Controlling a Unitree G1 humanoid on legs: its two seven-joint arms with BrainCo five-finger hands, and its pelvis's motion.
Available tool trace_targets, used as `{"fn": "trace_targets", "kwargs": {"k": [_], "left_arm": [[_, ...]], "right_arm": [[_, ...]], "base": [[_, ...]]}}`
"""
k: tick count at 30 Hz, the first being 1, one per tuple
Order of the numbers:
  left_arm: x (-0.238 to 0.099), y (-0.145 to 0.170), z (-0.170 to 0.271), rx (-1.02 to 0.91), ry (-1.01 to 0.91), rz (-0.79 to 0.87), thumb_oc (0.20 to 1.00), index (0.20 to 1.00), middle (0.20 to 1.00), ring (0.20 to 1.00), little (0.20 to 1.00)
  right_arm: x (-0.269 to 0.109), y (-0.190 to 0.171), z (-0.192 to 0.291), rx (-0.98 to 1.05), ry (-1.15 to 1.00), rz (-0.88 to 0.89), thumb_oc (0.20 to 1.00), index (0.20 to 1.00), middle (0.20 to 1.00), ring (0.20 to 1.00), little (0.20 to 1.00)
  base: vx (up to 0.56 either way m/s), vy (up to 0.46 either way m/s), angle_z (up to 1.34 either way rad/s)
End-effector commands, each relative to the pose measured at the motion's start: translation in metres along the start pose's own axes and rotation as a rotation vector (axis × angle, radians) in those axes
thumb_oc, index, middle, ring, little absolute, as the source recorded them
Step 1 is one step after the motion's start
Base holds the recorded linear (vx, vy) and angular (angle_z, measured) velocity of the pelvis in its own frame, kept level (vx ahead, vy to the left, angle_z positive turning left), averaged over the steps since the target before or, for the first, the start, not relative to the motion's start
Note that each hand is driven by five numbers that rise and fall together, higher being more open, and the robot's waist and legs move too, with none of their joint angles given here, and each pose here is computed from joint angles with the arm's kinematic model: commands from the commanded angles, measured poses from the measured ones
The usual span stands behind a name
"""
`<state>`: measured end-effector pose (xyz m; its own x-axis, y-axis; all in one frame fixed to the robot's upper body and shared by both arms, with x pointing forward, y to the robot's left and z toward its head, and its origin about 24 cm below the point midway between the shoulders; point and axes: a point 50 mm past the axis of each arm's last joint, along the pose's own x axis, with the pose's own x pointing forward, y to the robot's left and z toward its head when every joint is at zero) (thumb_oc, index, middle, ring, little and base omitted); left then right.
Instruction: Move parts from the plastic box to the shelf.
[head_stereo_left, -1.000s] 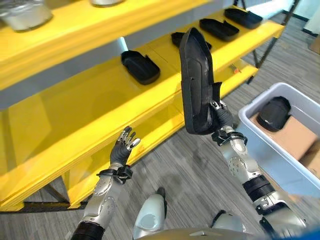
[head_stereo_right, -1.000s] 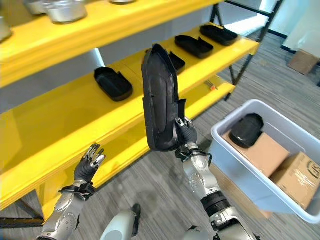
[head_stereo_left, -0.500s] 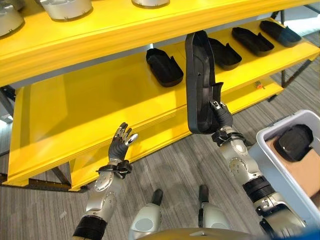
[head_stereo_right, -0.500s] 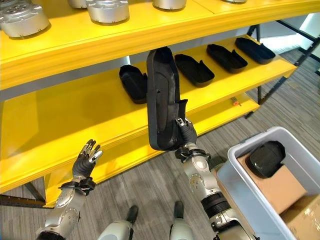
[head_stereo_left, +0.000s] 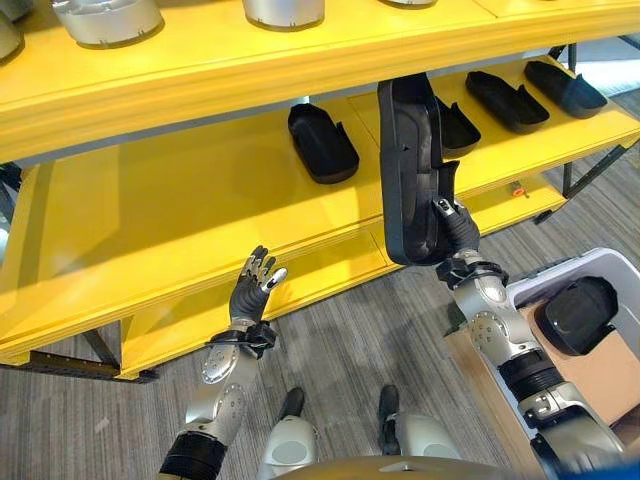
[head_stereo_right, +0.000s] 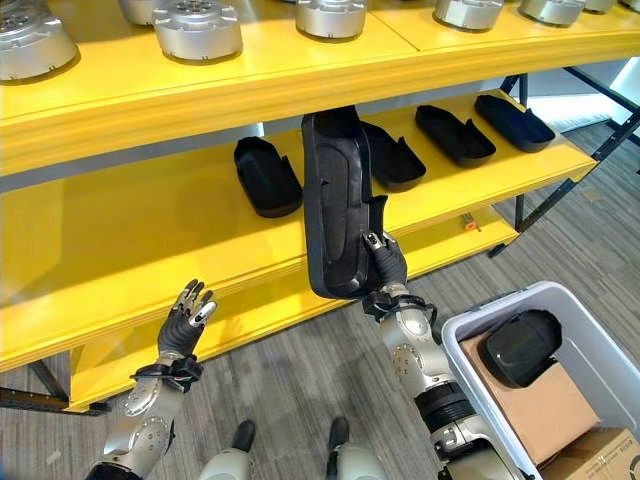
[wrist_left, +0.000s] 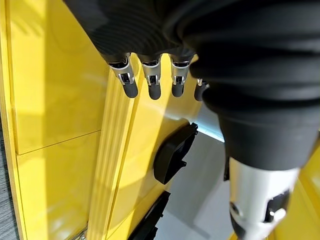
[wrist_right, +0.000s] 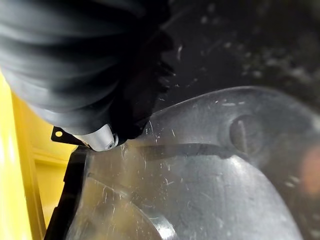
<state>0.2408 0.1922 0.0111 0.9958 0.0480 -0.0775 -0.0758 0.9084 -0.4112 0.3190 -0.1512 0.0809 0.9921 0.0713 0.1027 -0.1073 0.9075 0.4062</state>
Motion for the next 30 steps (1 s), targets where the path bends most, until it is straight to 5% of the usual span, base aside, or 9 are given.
{"fn": "trace_targets", "kwargs": {"k": [1, 15, 30], "left_arm": [[-0.003, 0.0, 0.021, 0.013, -0.097, -0.03, 1.0, 1.0, 1.0, 1.0, 1.0], [0.008, -0.015, 0.019, -0.032, -0.096, -0.065, 1.0, 1.0, 1.0, 1.0, 1.0], [0.009, -0.01, 0.03, 0.041, -0.114, -0.089, 1.0, 1.0, 1.0, 1.0, 1.0]], "right_arm": [[0.01, 0.03, 0.034, 0.089, -0.194, 0.118, 0.2, 0.2, 0.2, 0.2, 0.2], [-0.001, 0.019, 0.046, 0.054, -0.26, 0.081, 0.2, 0.2, 0.2, 0.2, 0.2], [0.004, 0.039, 0.027, 0.081, -0.17, 0.126, 0.2, 0.2, 0.2, 0.2, 0.2]], "base": [[0.02, -0.126, 0.17], [-0.01, 0.031, 0.62], [0.1, 0.133, -0.04]]}}
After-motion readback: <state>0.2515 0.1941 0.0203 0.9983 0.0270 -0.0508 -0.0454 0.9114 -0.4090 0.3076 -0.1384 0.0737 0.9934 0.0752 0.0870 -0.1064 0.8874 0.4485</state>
